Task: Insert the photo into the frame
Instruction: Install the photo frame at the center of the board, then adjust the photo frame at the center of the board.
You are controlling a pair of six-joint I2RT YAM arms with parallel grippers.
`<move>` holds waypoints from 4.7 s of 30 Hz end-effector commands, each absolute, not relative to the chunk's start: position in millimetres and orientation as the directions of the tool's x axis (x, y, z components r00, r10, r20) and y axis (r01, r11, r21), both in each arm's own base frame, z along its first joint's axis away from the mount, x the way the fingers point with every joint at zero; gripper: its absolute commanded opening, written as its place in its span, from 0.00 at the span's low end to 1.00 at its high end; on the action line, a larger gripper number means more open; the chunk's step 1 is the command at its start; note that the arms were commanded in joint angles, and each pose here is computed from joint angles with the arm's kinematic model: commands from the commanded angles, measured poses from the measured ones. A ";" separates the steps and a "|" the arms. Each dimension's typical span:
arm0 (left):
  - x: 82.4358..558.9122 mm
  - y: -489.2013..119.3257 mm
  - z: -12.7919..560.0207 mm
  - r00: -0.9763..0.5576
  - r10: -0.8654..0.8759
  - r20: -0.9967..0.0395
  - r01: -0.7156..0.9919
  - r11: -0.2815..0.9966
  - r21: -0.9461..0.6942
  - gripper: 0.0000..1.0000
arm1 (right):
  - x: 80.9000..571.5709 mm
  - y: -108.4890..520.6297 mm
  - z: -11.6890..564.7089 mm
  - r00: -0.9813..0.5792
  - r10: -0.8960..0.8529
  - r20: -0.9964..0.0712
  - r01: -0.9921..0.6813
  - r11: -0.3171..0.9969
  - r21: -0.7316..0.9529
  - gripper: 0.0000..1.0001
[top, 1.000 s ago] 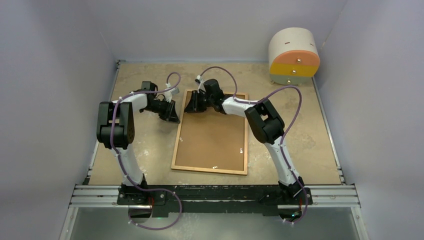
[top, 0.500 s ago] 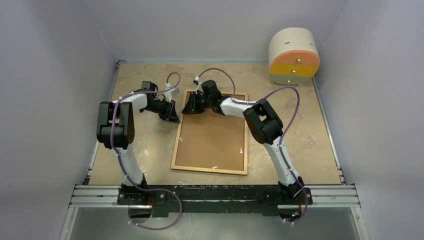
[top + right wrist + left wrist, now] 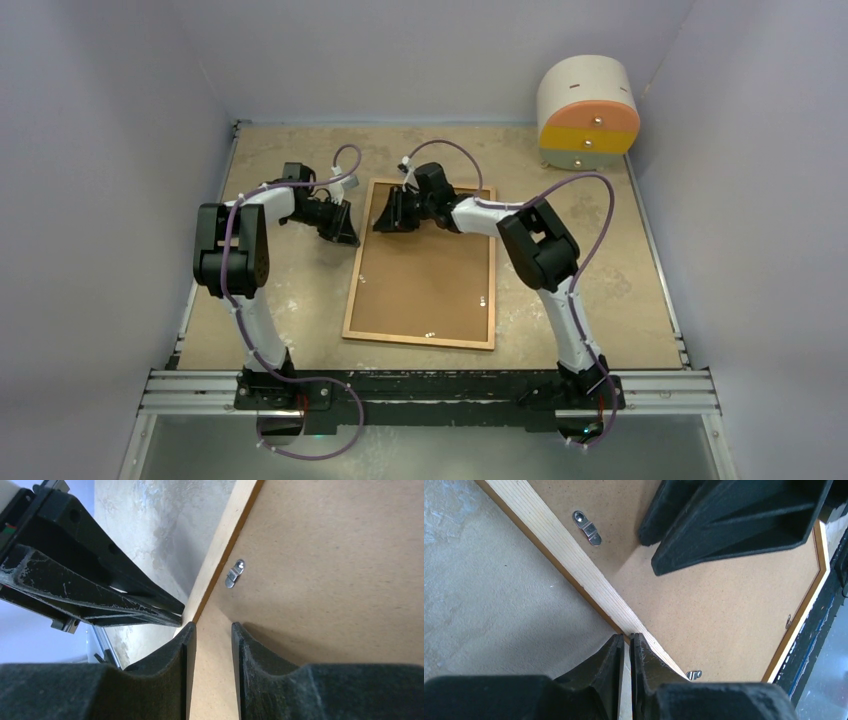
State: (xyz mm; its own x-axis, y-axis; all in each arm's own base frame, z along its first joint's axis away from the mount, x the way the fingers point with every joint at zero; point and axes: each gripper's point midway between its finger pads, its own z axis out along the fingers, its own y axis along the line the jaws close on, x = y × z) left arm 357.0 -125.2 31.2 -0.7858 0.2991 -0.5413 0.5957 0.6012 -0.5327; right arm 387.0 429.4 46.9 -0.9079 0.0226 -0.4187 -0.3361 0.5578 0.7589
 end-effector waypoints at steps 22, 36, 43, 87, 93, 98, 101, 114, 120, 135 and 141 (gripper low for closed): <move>352.0 -122.8 10.7 -0.775 0.370 -0.512 0.617 0.619 -0.486 0.12 | 412.8 443.3 38.0 -0.911 0.097 -0.400 -0.280 0.568 0.774 0.32; 351.9 -122.9 10.2 -0.775 0.370 -0.512 0.617 0.619 -0.487 0.12 | 412.3 450.8 30.9 -0.924 0.113 -0.367 -0.240 0.575 0.782 0.30; 351.1 -122.9 10.5 -0.774 0.371 -0.513 0.618 0.617 -0.486 0.11 | 407.4 445.3 27.4 -0.926 0.149 -0.346 -0.198 0.587 0.785 0.28; 348.0 -124.0 8.8 -0.769 0.390 -0.506 0.627 0.617 -0.476 0.10 | 410.5 443.7 15.8 -0.872 0.380 -0.308 -0.004 0.624 0.782 0.30; 347.8 -123.4 8.0 -0.767 0.394 -0.507 0.629 0.617 -0.472 0.09 | 409.9 438.0 16.0 -0.829 0.462 -0.316 0.056 0.631 0.774 0.29; 346.3 -125.4 5.7 -0.770 0.393 -0.503 0.627 0.614 -0.480 0.09 | 413.5 441.9 21.5 -0.794 0.529 -0.299 0.104 0.603 0.791 0.29; 345.8 -126.1 6.1 -0.769 0.393 -0.504 0.627 0.613 -0.481 0.09 | 412.3 446.7 20.4 -0.777 0.561 -0.284 0.135 0.590 0.796 0.29; 344.1 -126.5 2.9 -0.767 0.401 -0.501 0.632 0.606 -0.482 0.09 | 408.5 449.6 16.4 -0.698 0.679 -0.226 0.247 0.525 0.814 0.29; 343.6 -127.3 4.1 -0.764 0.404 -0.504 0.636 0.604 -0.480 0.09 | 401.5 468.4 15.1 -0.685 0.720 -0.112 0.307 0.425 0.851 0.29; 341.6 -125.9 4.6 -0.756 0.413 -0.507 0.645 0.603 -0.470 0.08 | 371.1 437.3 14.5 -0.733 0.645 -0.217 0.280 0.576 0.767 0.35; 340.2 -126.1 6.7 -0.755 0.414 -0.509 0.646 0.602 -0.469 0.08 | 384.3 446.3 18.3 -0.732 0.634 -0.248 0.248 0.588 0.770 0.35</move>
State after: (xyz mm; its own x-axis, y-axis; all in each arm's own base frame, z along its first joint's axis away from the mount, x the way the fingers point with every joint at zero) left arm 356.7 -126.6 31.0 -0.7666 0.3232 -0.5549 0.6210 0.5932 -0.5123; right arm 386.0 455.1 43.5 -0.7147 0.6745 -0.1851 0.2378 0.4832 0.8426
